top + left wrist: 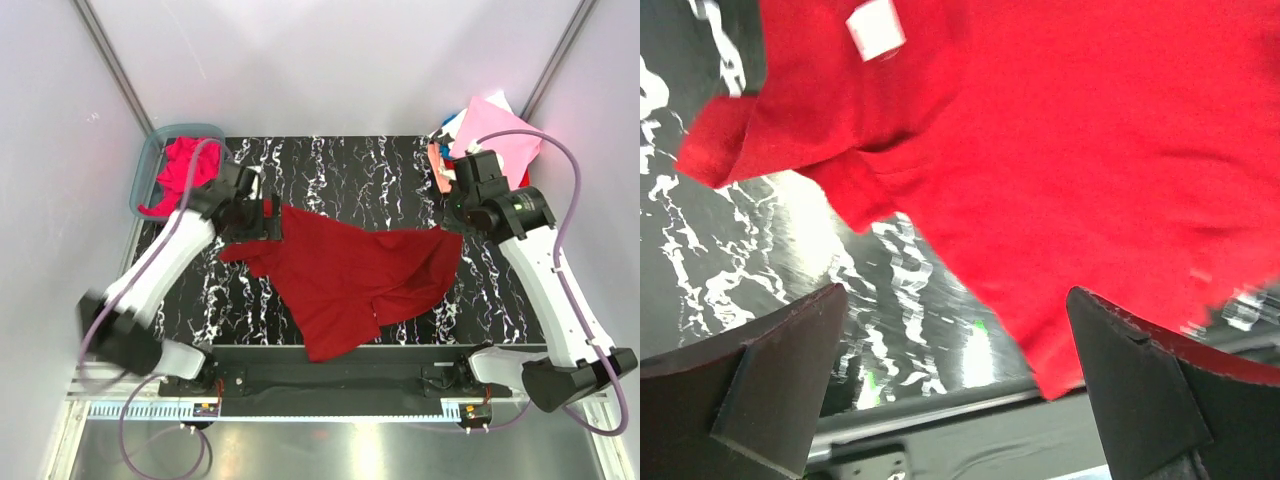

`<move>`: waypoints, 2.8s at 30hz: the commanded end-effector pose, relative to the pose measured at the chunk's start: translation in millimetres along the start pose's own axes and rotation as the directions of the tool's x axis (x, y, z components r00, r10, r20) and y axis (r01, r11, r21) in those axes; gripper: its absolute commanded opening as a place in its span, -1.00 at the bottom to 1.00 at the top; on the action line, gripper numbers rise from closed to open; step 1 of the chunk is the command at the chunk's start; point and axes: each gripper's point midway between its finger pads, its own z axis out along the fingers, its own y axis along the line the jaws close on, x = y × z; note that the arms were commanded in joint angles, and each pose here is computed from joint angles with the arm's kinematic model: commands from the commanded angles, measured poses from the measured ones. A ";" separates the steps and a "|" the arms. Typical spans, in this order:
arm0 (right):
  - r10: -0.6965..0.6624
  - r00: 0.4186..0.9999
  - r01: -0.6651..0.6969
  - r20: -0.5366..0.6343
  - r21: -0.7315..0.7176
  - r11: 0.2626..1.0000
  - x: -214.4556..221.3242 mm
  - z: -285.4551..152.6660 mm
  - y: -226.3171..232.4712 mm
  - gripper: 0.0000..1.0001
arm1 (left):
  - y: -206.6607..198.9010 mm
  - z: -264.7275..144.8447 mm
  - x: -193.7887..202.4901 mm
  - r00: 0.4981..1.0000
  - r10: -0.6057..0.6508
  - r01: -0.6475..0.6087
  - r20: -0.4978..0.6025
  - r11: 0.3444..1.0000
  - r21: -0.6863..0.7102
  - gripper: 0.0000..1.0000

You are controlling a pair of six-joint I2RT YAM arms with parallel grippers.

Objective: Fold and stack the t-shirts
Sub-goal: Flatten the tshirt out

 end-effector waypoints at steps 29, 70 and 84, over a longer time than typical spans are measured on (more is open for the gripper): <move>0.052 0.999 -0.049 0.017 -0.125 0.991 27.7 -0.4 6.0 -1.00 | -119.1 69.6 264.5 0.981 0.151 -0.140 -0.124 0.986 0.094 0.83; 0.306 0.683 -0.013 0.663 -0.408 0.913 -74.7 -279.3 -54.2 -1.00 | -85.7 -449.5 9.9 0.577 -0.169 -0.568 0.799 0.620 0.541 -1.00; 0.326 0.428 0.100 0.843 -0.403 0.910 -67.8 -328.5 -84.4 -1.00 | -120.0 -490.8 -7.7 0.302 -0.121 -0.780 0.946 0.538 0.318 -1.00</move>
